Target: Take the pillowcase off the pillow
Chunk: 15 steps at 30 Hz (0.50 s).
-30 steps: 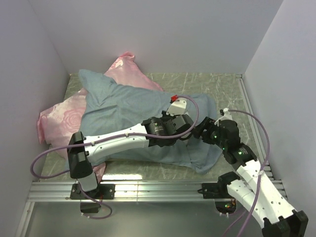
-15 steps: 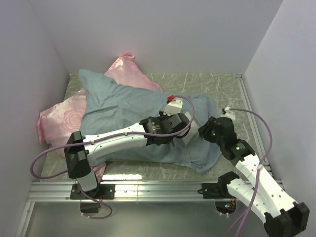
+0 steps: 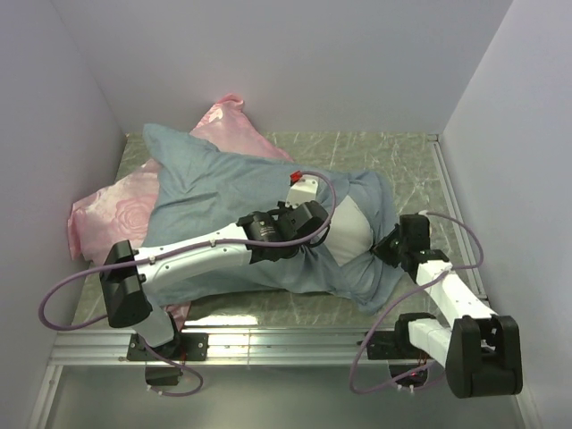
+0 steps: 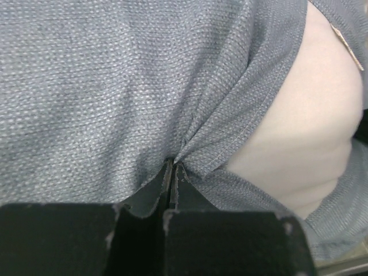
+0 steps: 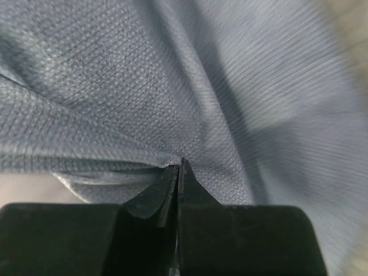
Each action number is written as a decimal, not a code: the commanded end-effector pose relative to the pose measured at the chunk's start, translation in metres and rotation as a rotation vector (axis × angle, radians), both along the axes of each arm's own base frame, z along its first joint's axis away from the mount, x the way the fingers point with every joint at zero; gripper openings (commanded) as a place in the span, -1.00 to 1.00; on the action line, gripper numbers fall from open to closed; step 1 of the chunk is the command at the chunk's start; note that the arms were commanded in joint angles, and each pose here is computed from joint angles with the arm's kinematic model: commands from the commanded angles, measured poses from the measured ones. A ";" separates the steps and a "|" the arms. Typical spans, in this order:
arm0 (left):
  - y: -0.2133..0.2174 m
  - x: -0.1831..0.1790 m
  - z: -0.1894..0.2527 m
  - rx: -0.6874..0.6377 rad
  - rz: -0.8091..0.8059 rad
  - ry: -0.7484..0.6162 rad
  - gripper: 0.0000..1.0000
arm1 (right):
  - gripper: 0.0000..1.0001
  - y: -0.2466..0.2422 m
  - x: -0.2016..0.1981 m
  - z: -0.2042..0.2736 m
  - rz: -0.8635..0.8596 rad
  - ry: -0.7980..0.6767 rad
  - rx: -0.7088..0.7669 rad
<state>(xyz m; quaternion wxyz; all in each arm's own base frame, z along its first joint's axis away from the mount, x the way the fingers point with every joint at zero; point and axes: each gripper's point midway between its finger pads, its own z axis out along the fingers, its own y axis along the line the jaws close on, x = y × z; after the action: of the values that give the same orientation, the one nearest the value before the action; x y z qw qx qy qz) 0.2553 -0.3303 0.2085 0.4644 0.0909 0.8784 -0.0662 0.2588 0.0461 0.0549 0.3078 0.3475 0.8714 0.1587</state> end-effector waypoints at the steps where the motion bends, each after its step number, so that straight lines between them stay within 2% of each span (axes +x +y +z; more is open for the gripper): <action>1: -0.003 0.002 0.009 -0.014 -0.035 0.002 -0.99 | -1.00 0.022 0.007 -0.006 0.027 -0.056 0.140; 5: -0.031 0.002 0.038 -0.066 -0.124 -0.015 -0.96 | -1.00 0.017 0.007 0.000 0.004 -0.093 0.109; 10: -0.064 0.003 0.070 -0.109 -0.206 -0.031 -0.43 | -1.00 0.018 0.008 0.024 0.002 -0.193 0.128; 11: -0.073 0.003 0.087 -0.139 -0.224 -0.048 -0.32 | -1.00 0.020 0.007 0.027 0.009 -0.206 0.138; 12: -0.080 0.004 0.085 -0.133 -0.234 -0.042 -0.22 | -1.00 0.021 0.007 0.031 0.013 -0.219 0.144; 13: -0.088 0.005 0.103 -0.167 -0.246 -0.060 -0.19 | -1.00 0.022 0.008 0.036 0.017 -0.237 0.149; 15: -0.101 0.003 0.104 -0.169 -0.276 -0.051 -0.07 | -1.00 0.022 0.008 0.040 0.021 -0.249 0.150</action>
<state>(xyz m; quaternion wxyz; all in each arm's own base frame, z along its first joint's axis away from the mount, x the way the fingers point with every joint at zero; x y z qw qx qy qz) 0.2649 -0.4105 0.2929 0.4795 0.1454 0.8481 -0.1721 0.2634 0.0622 0.0811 0.3698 0.3468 0.8267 0.2438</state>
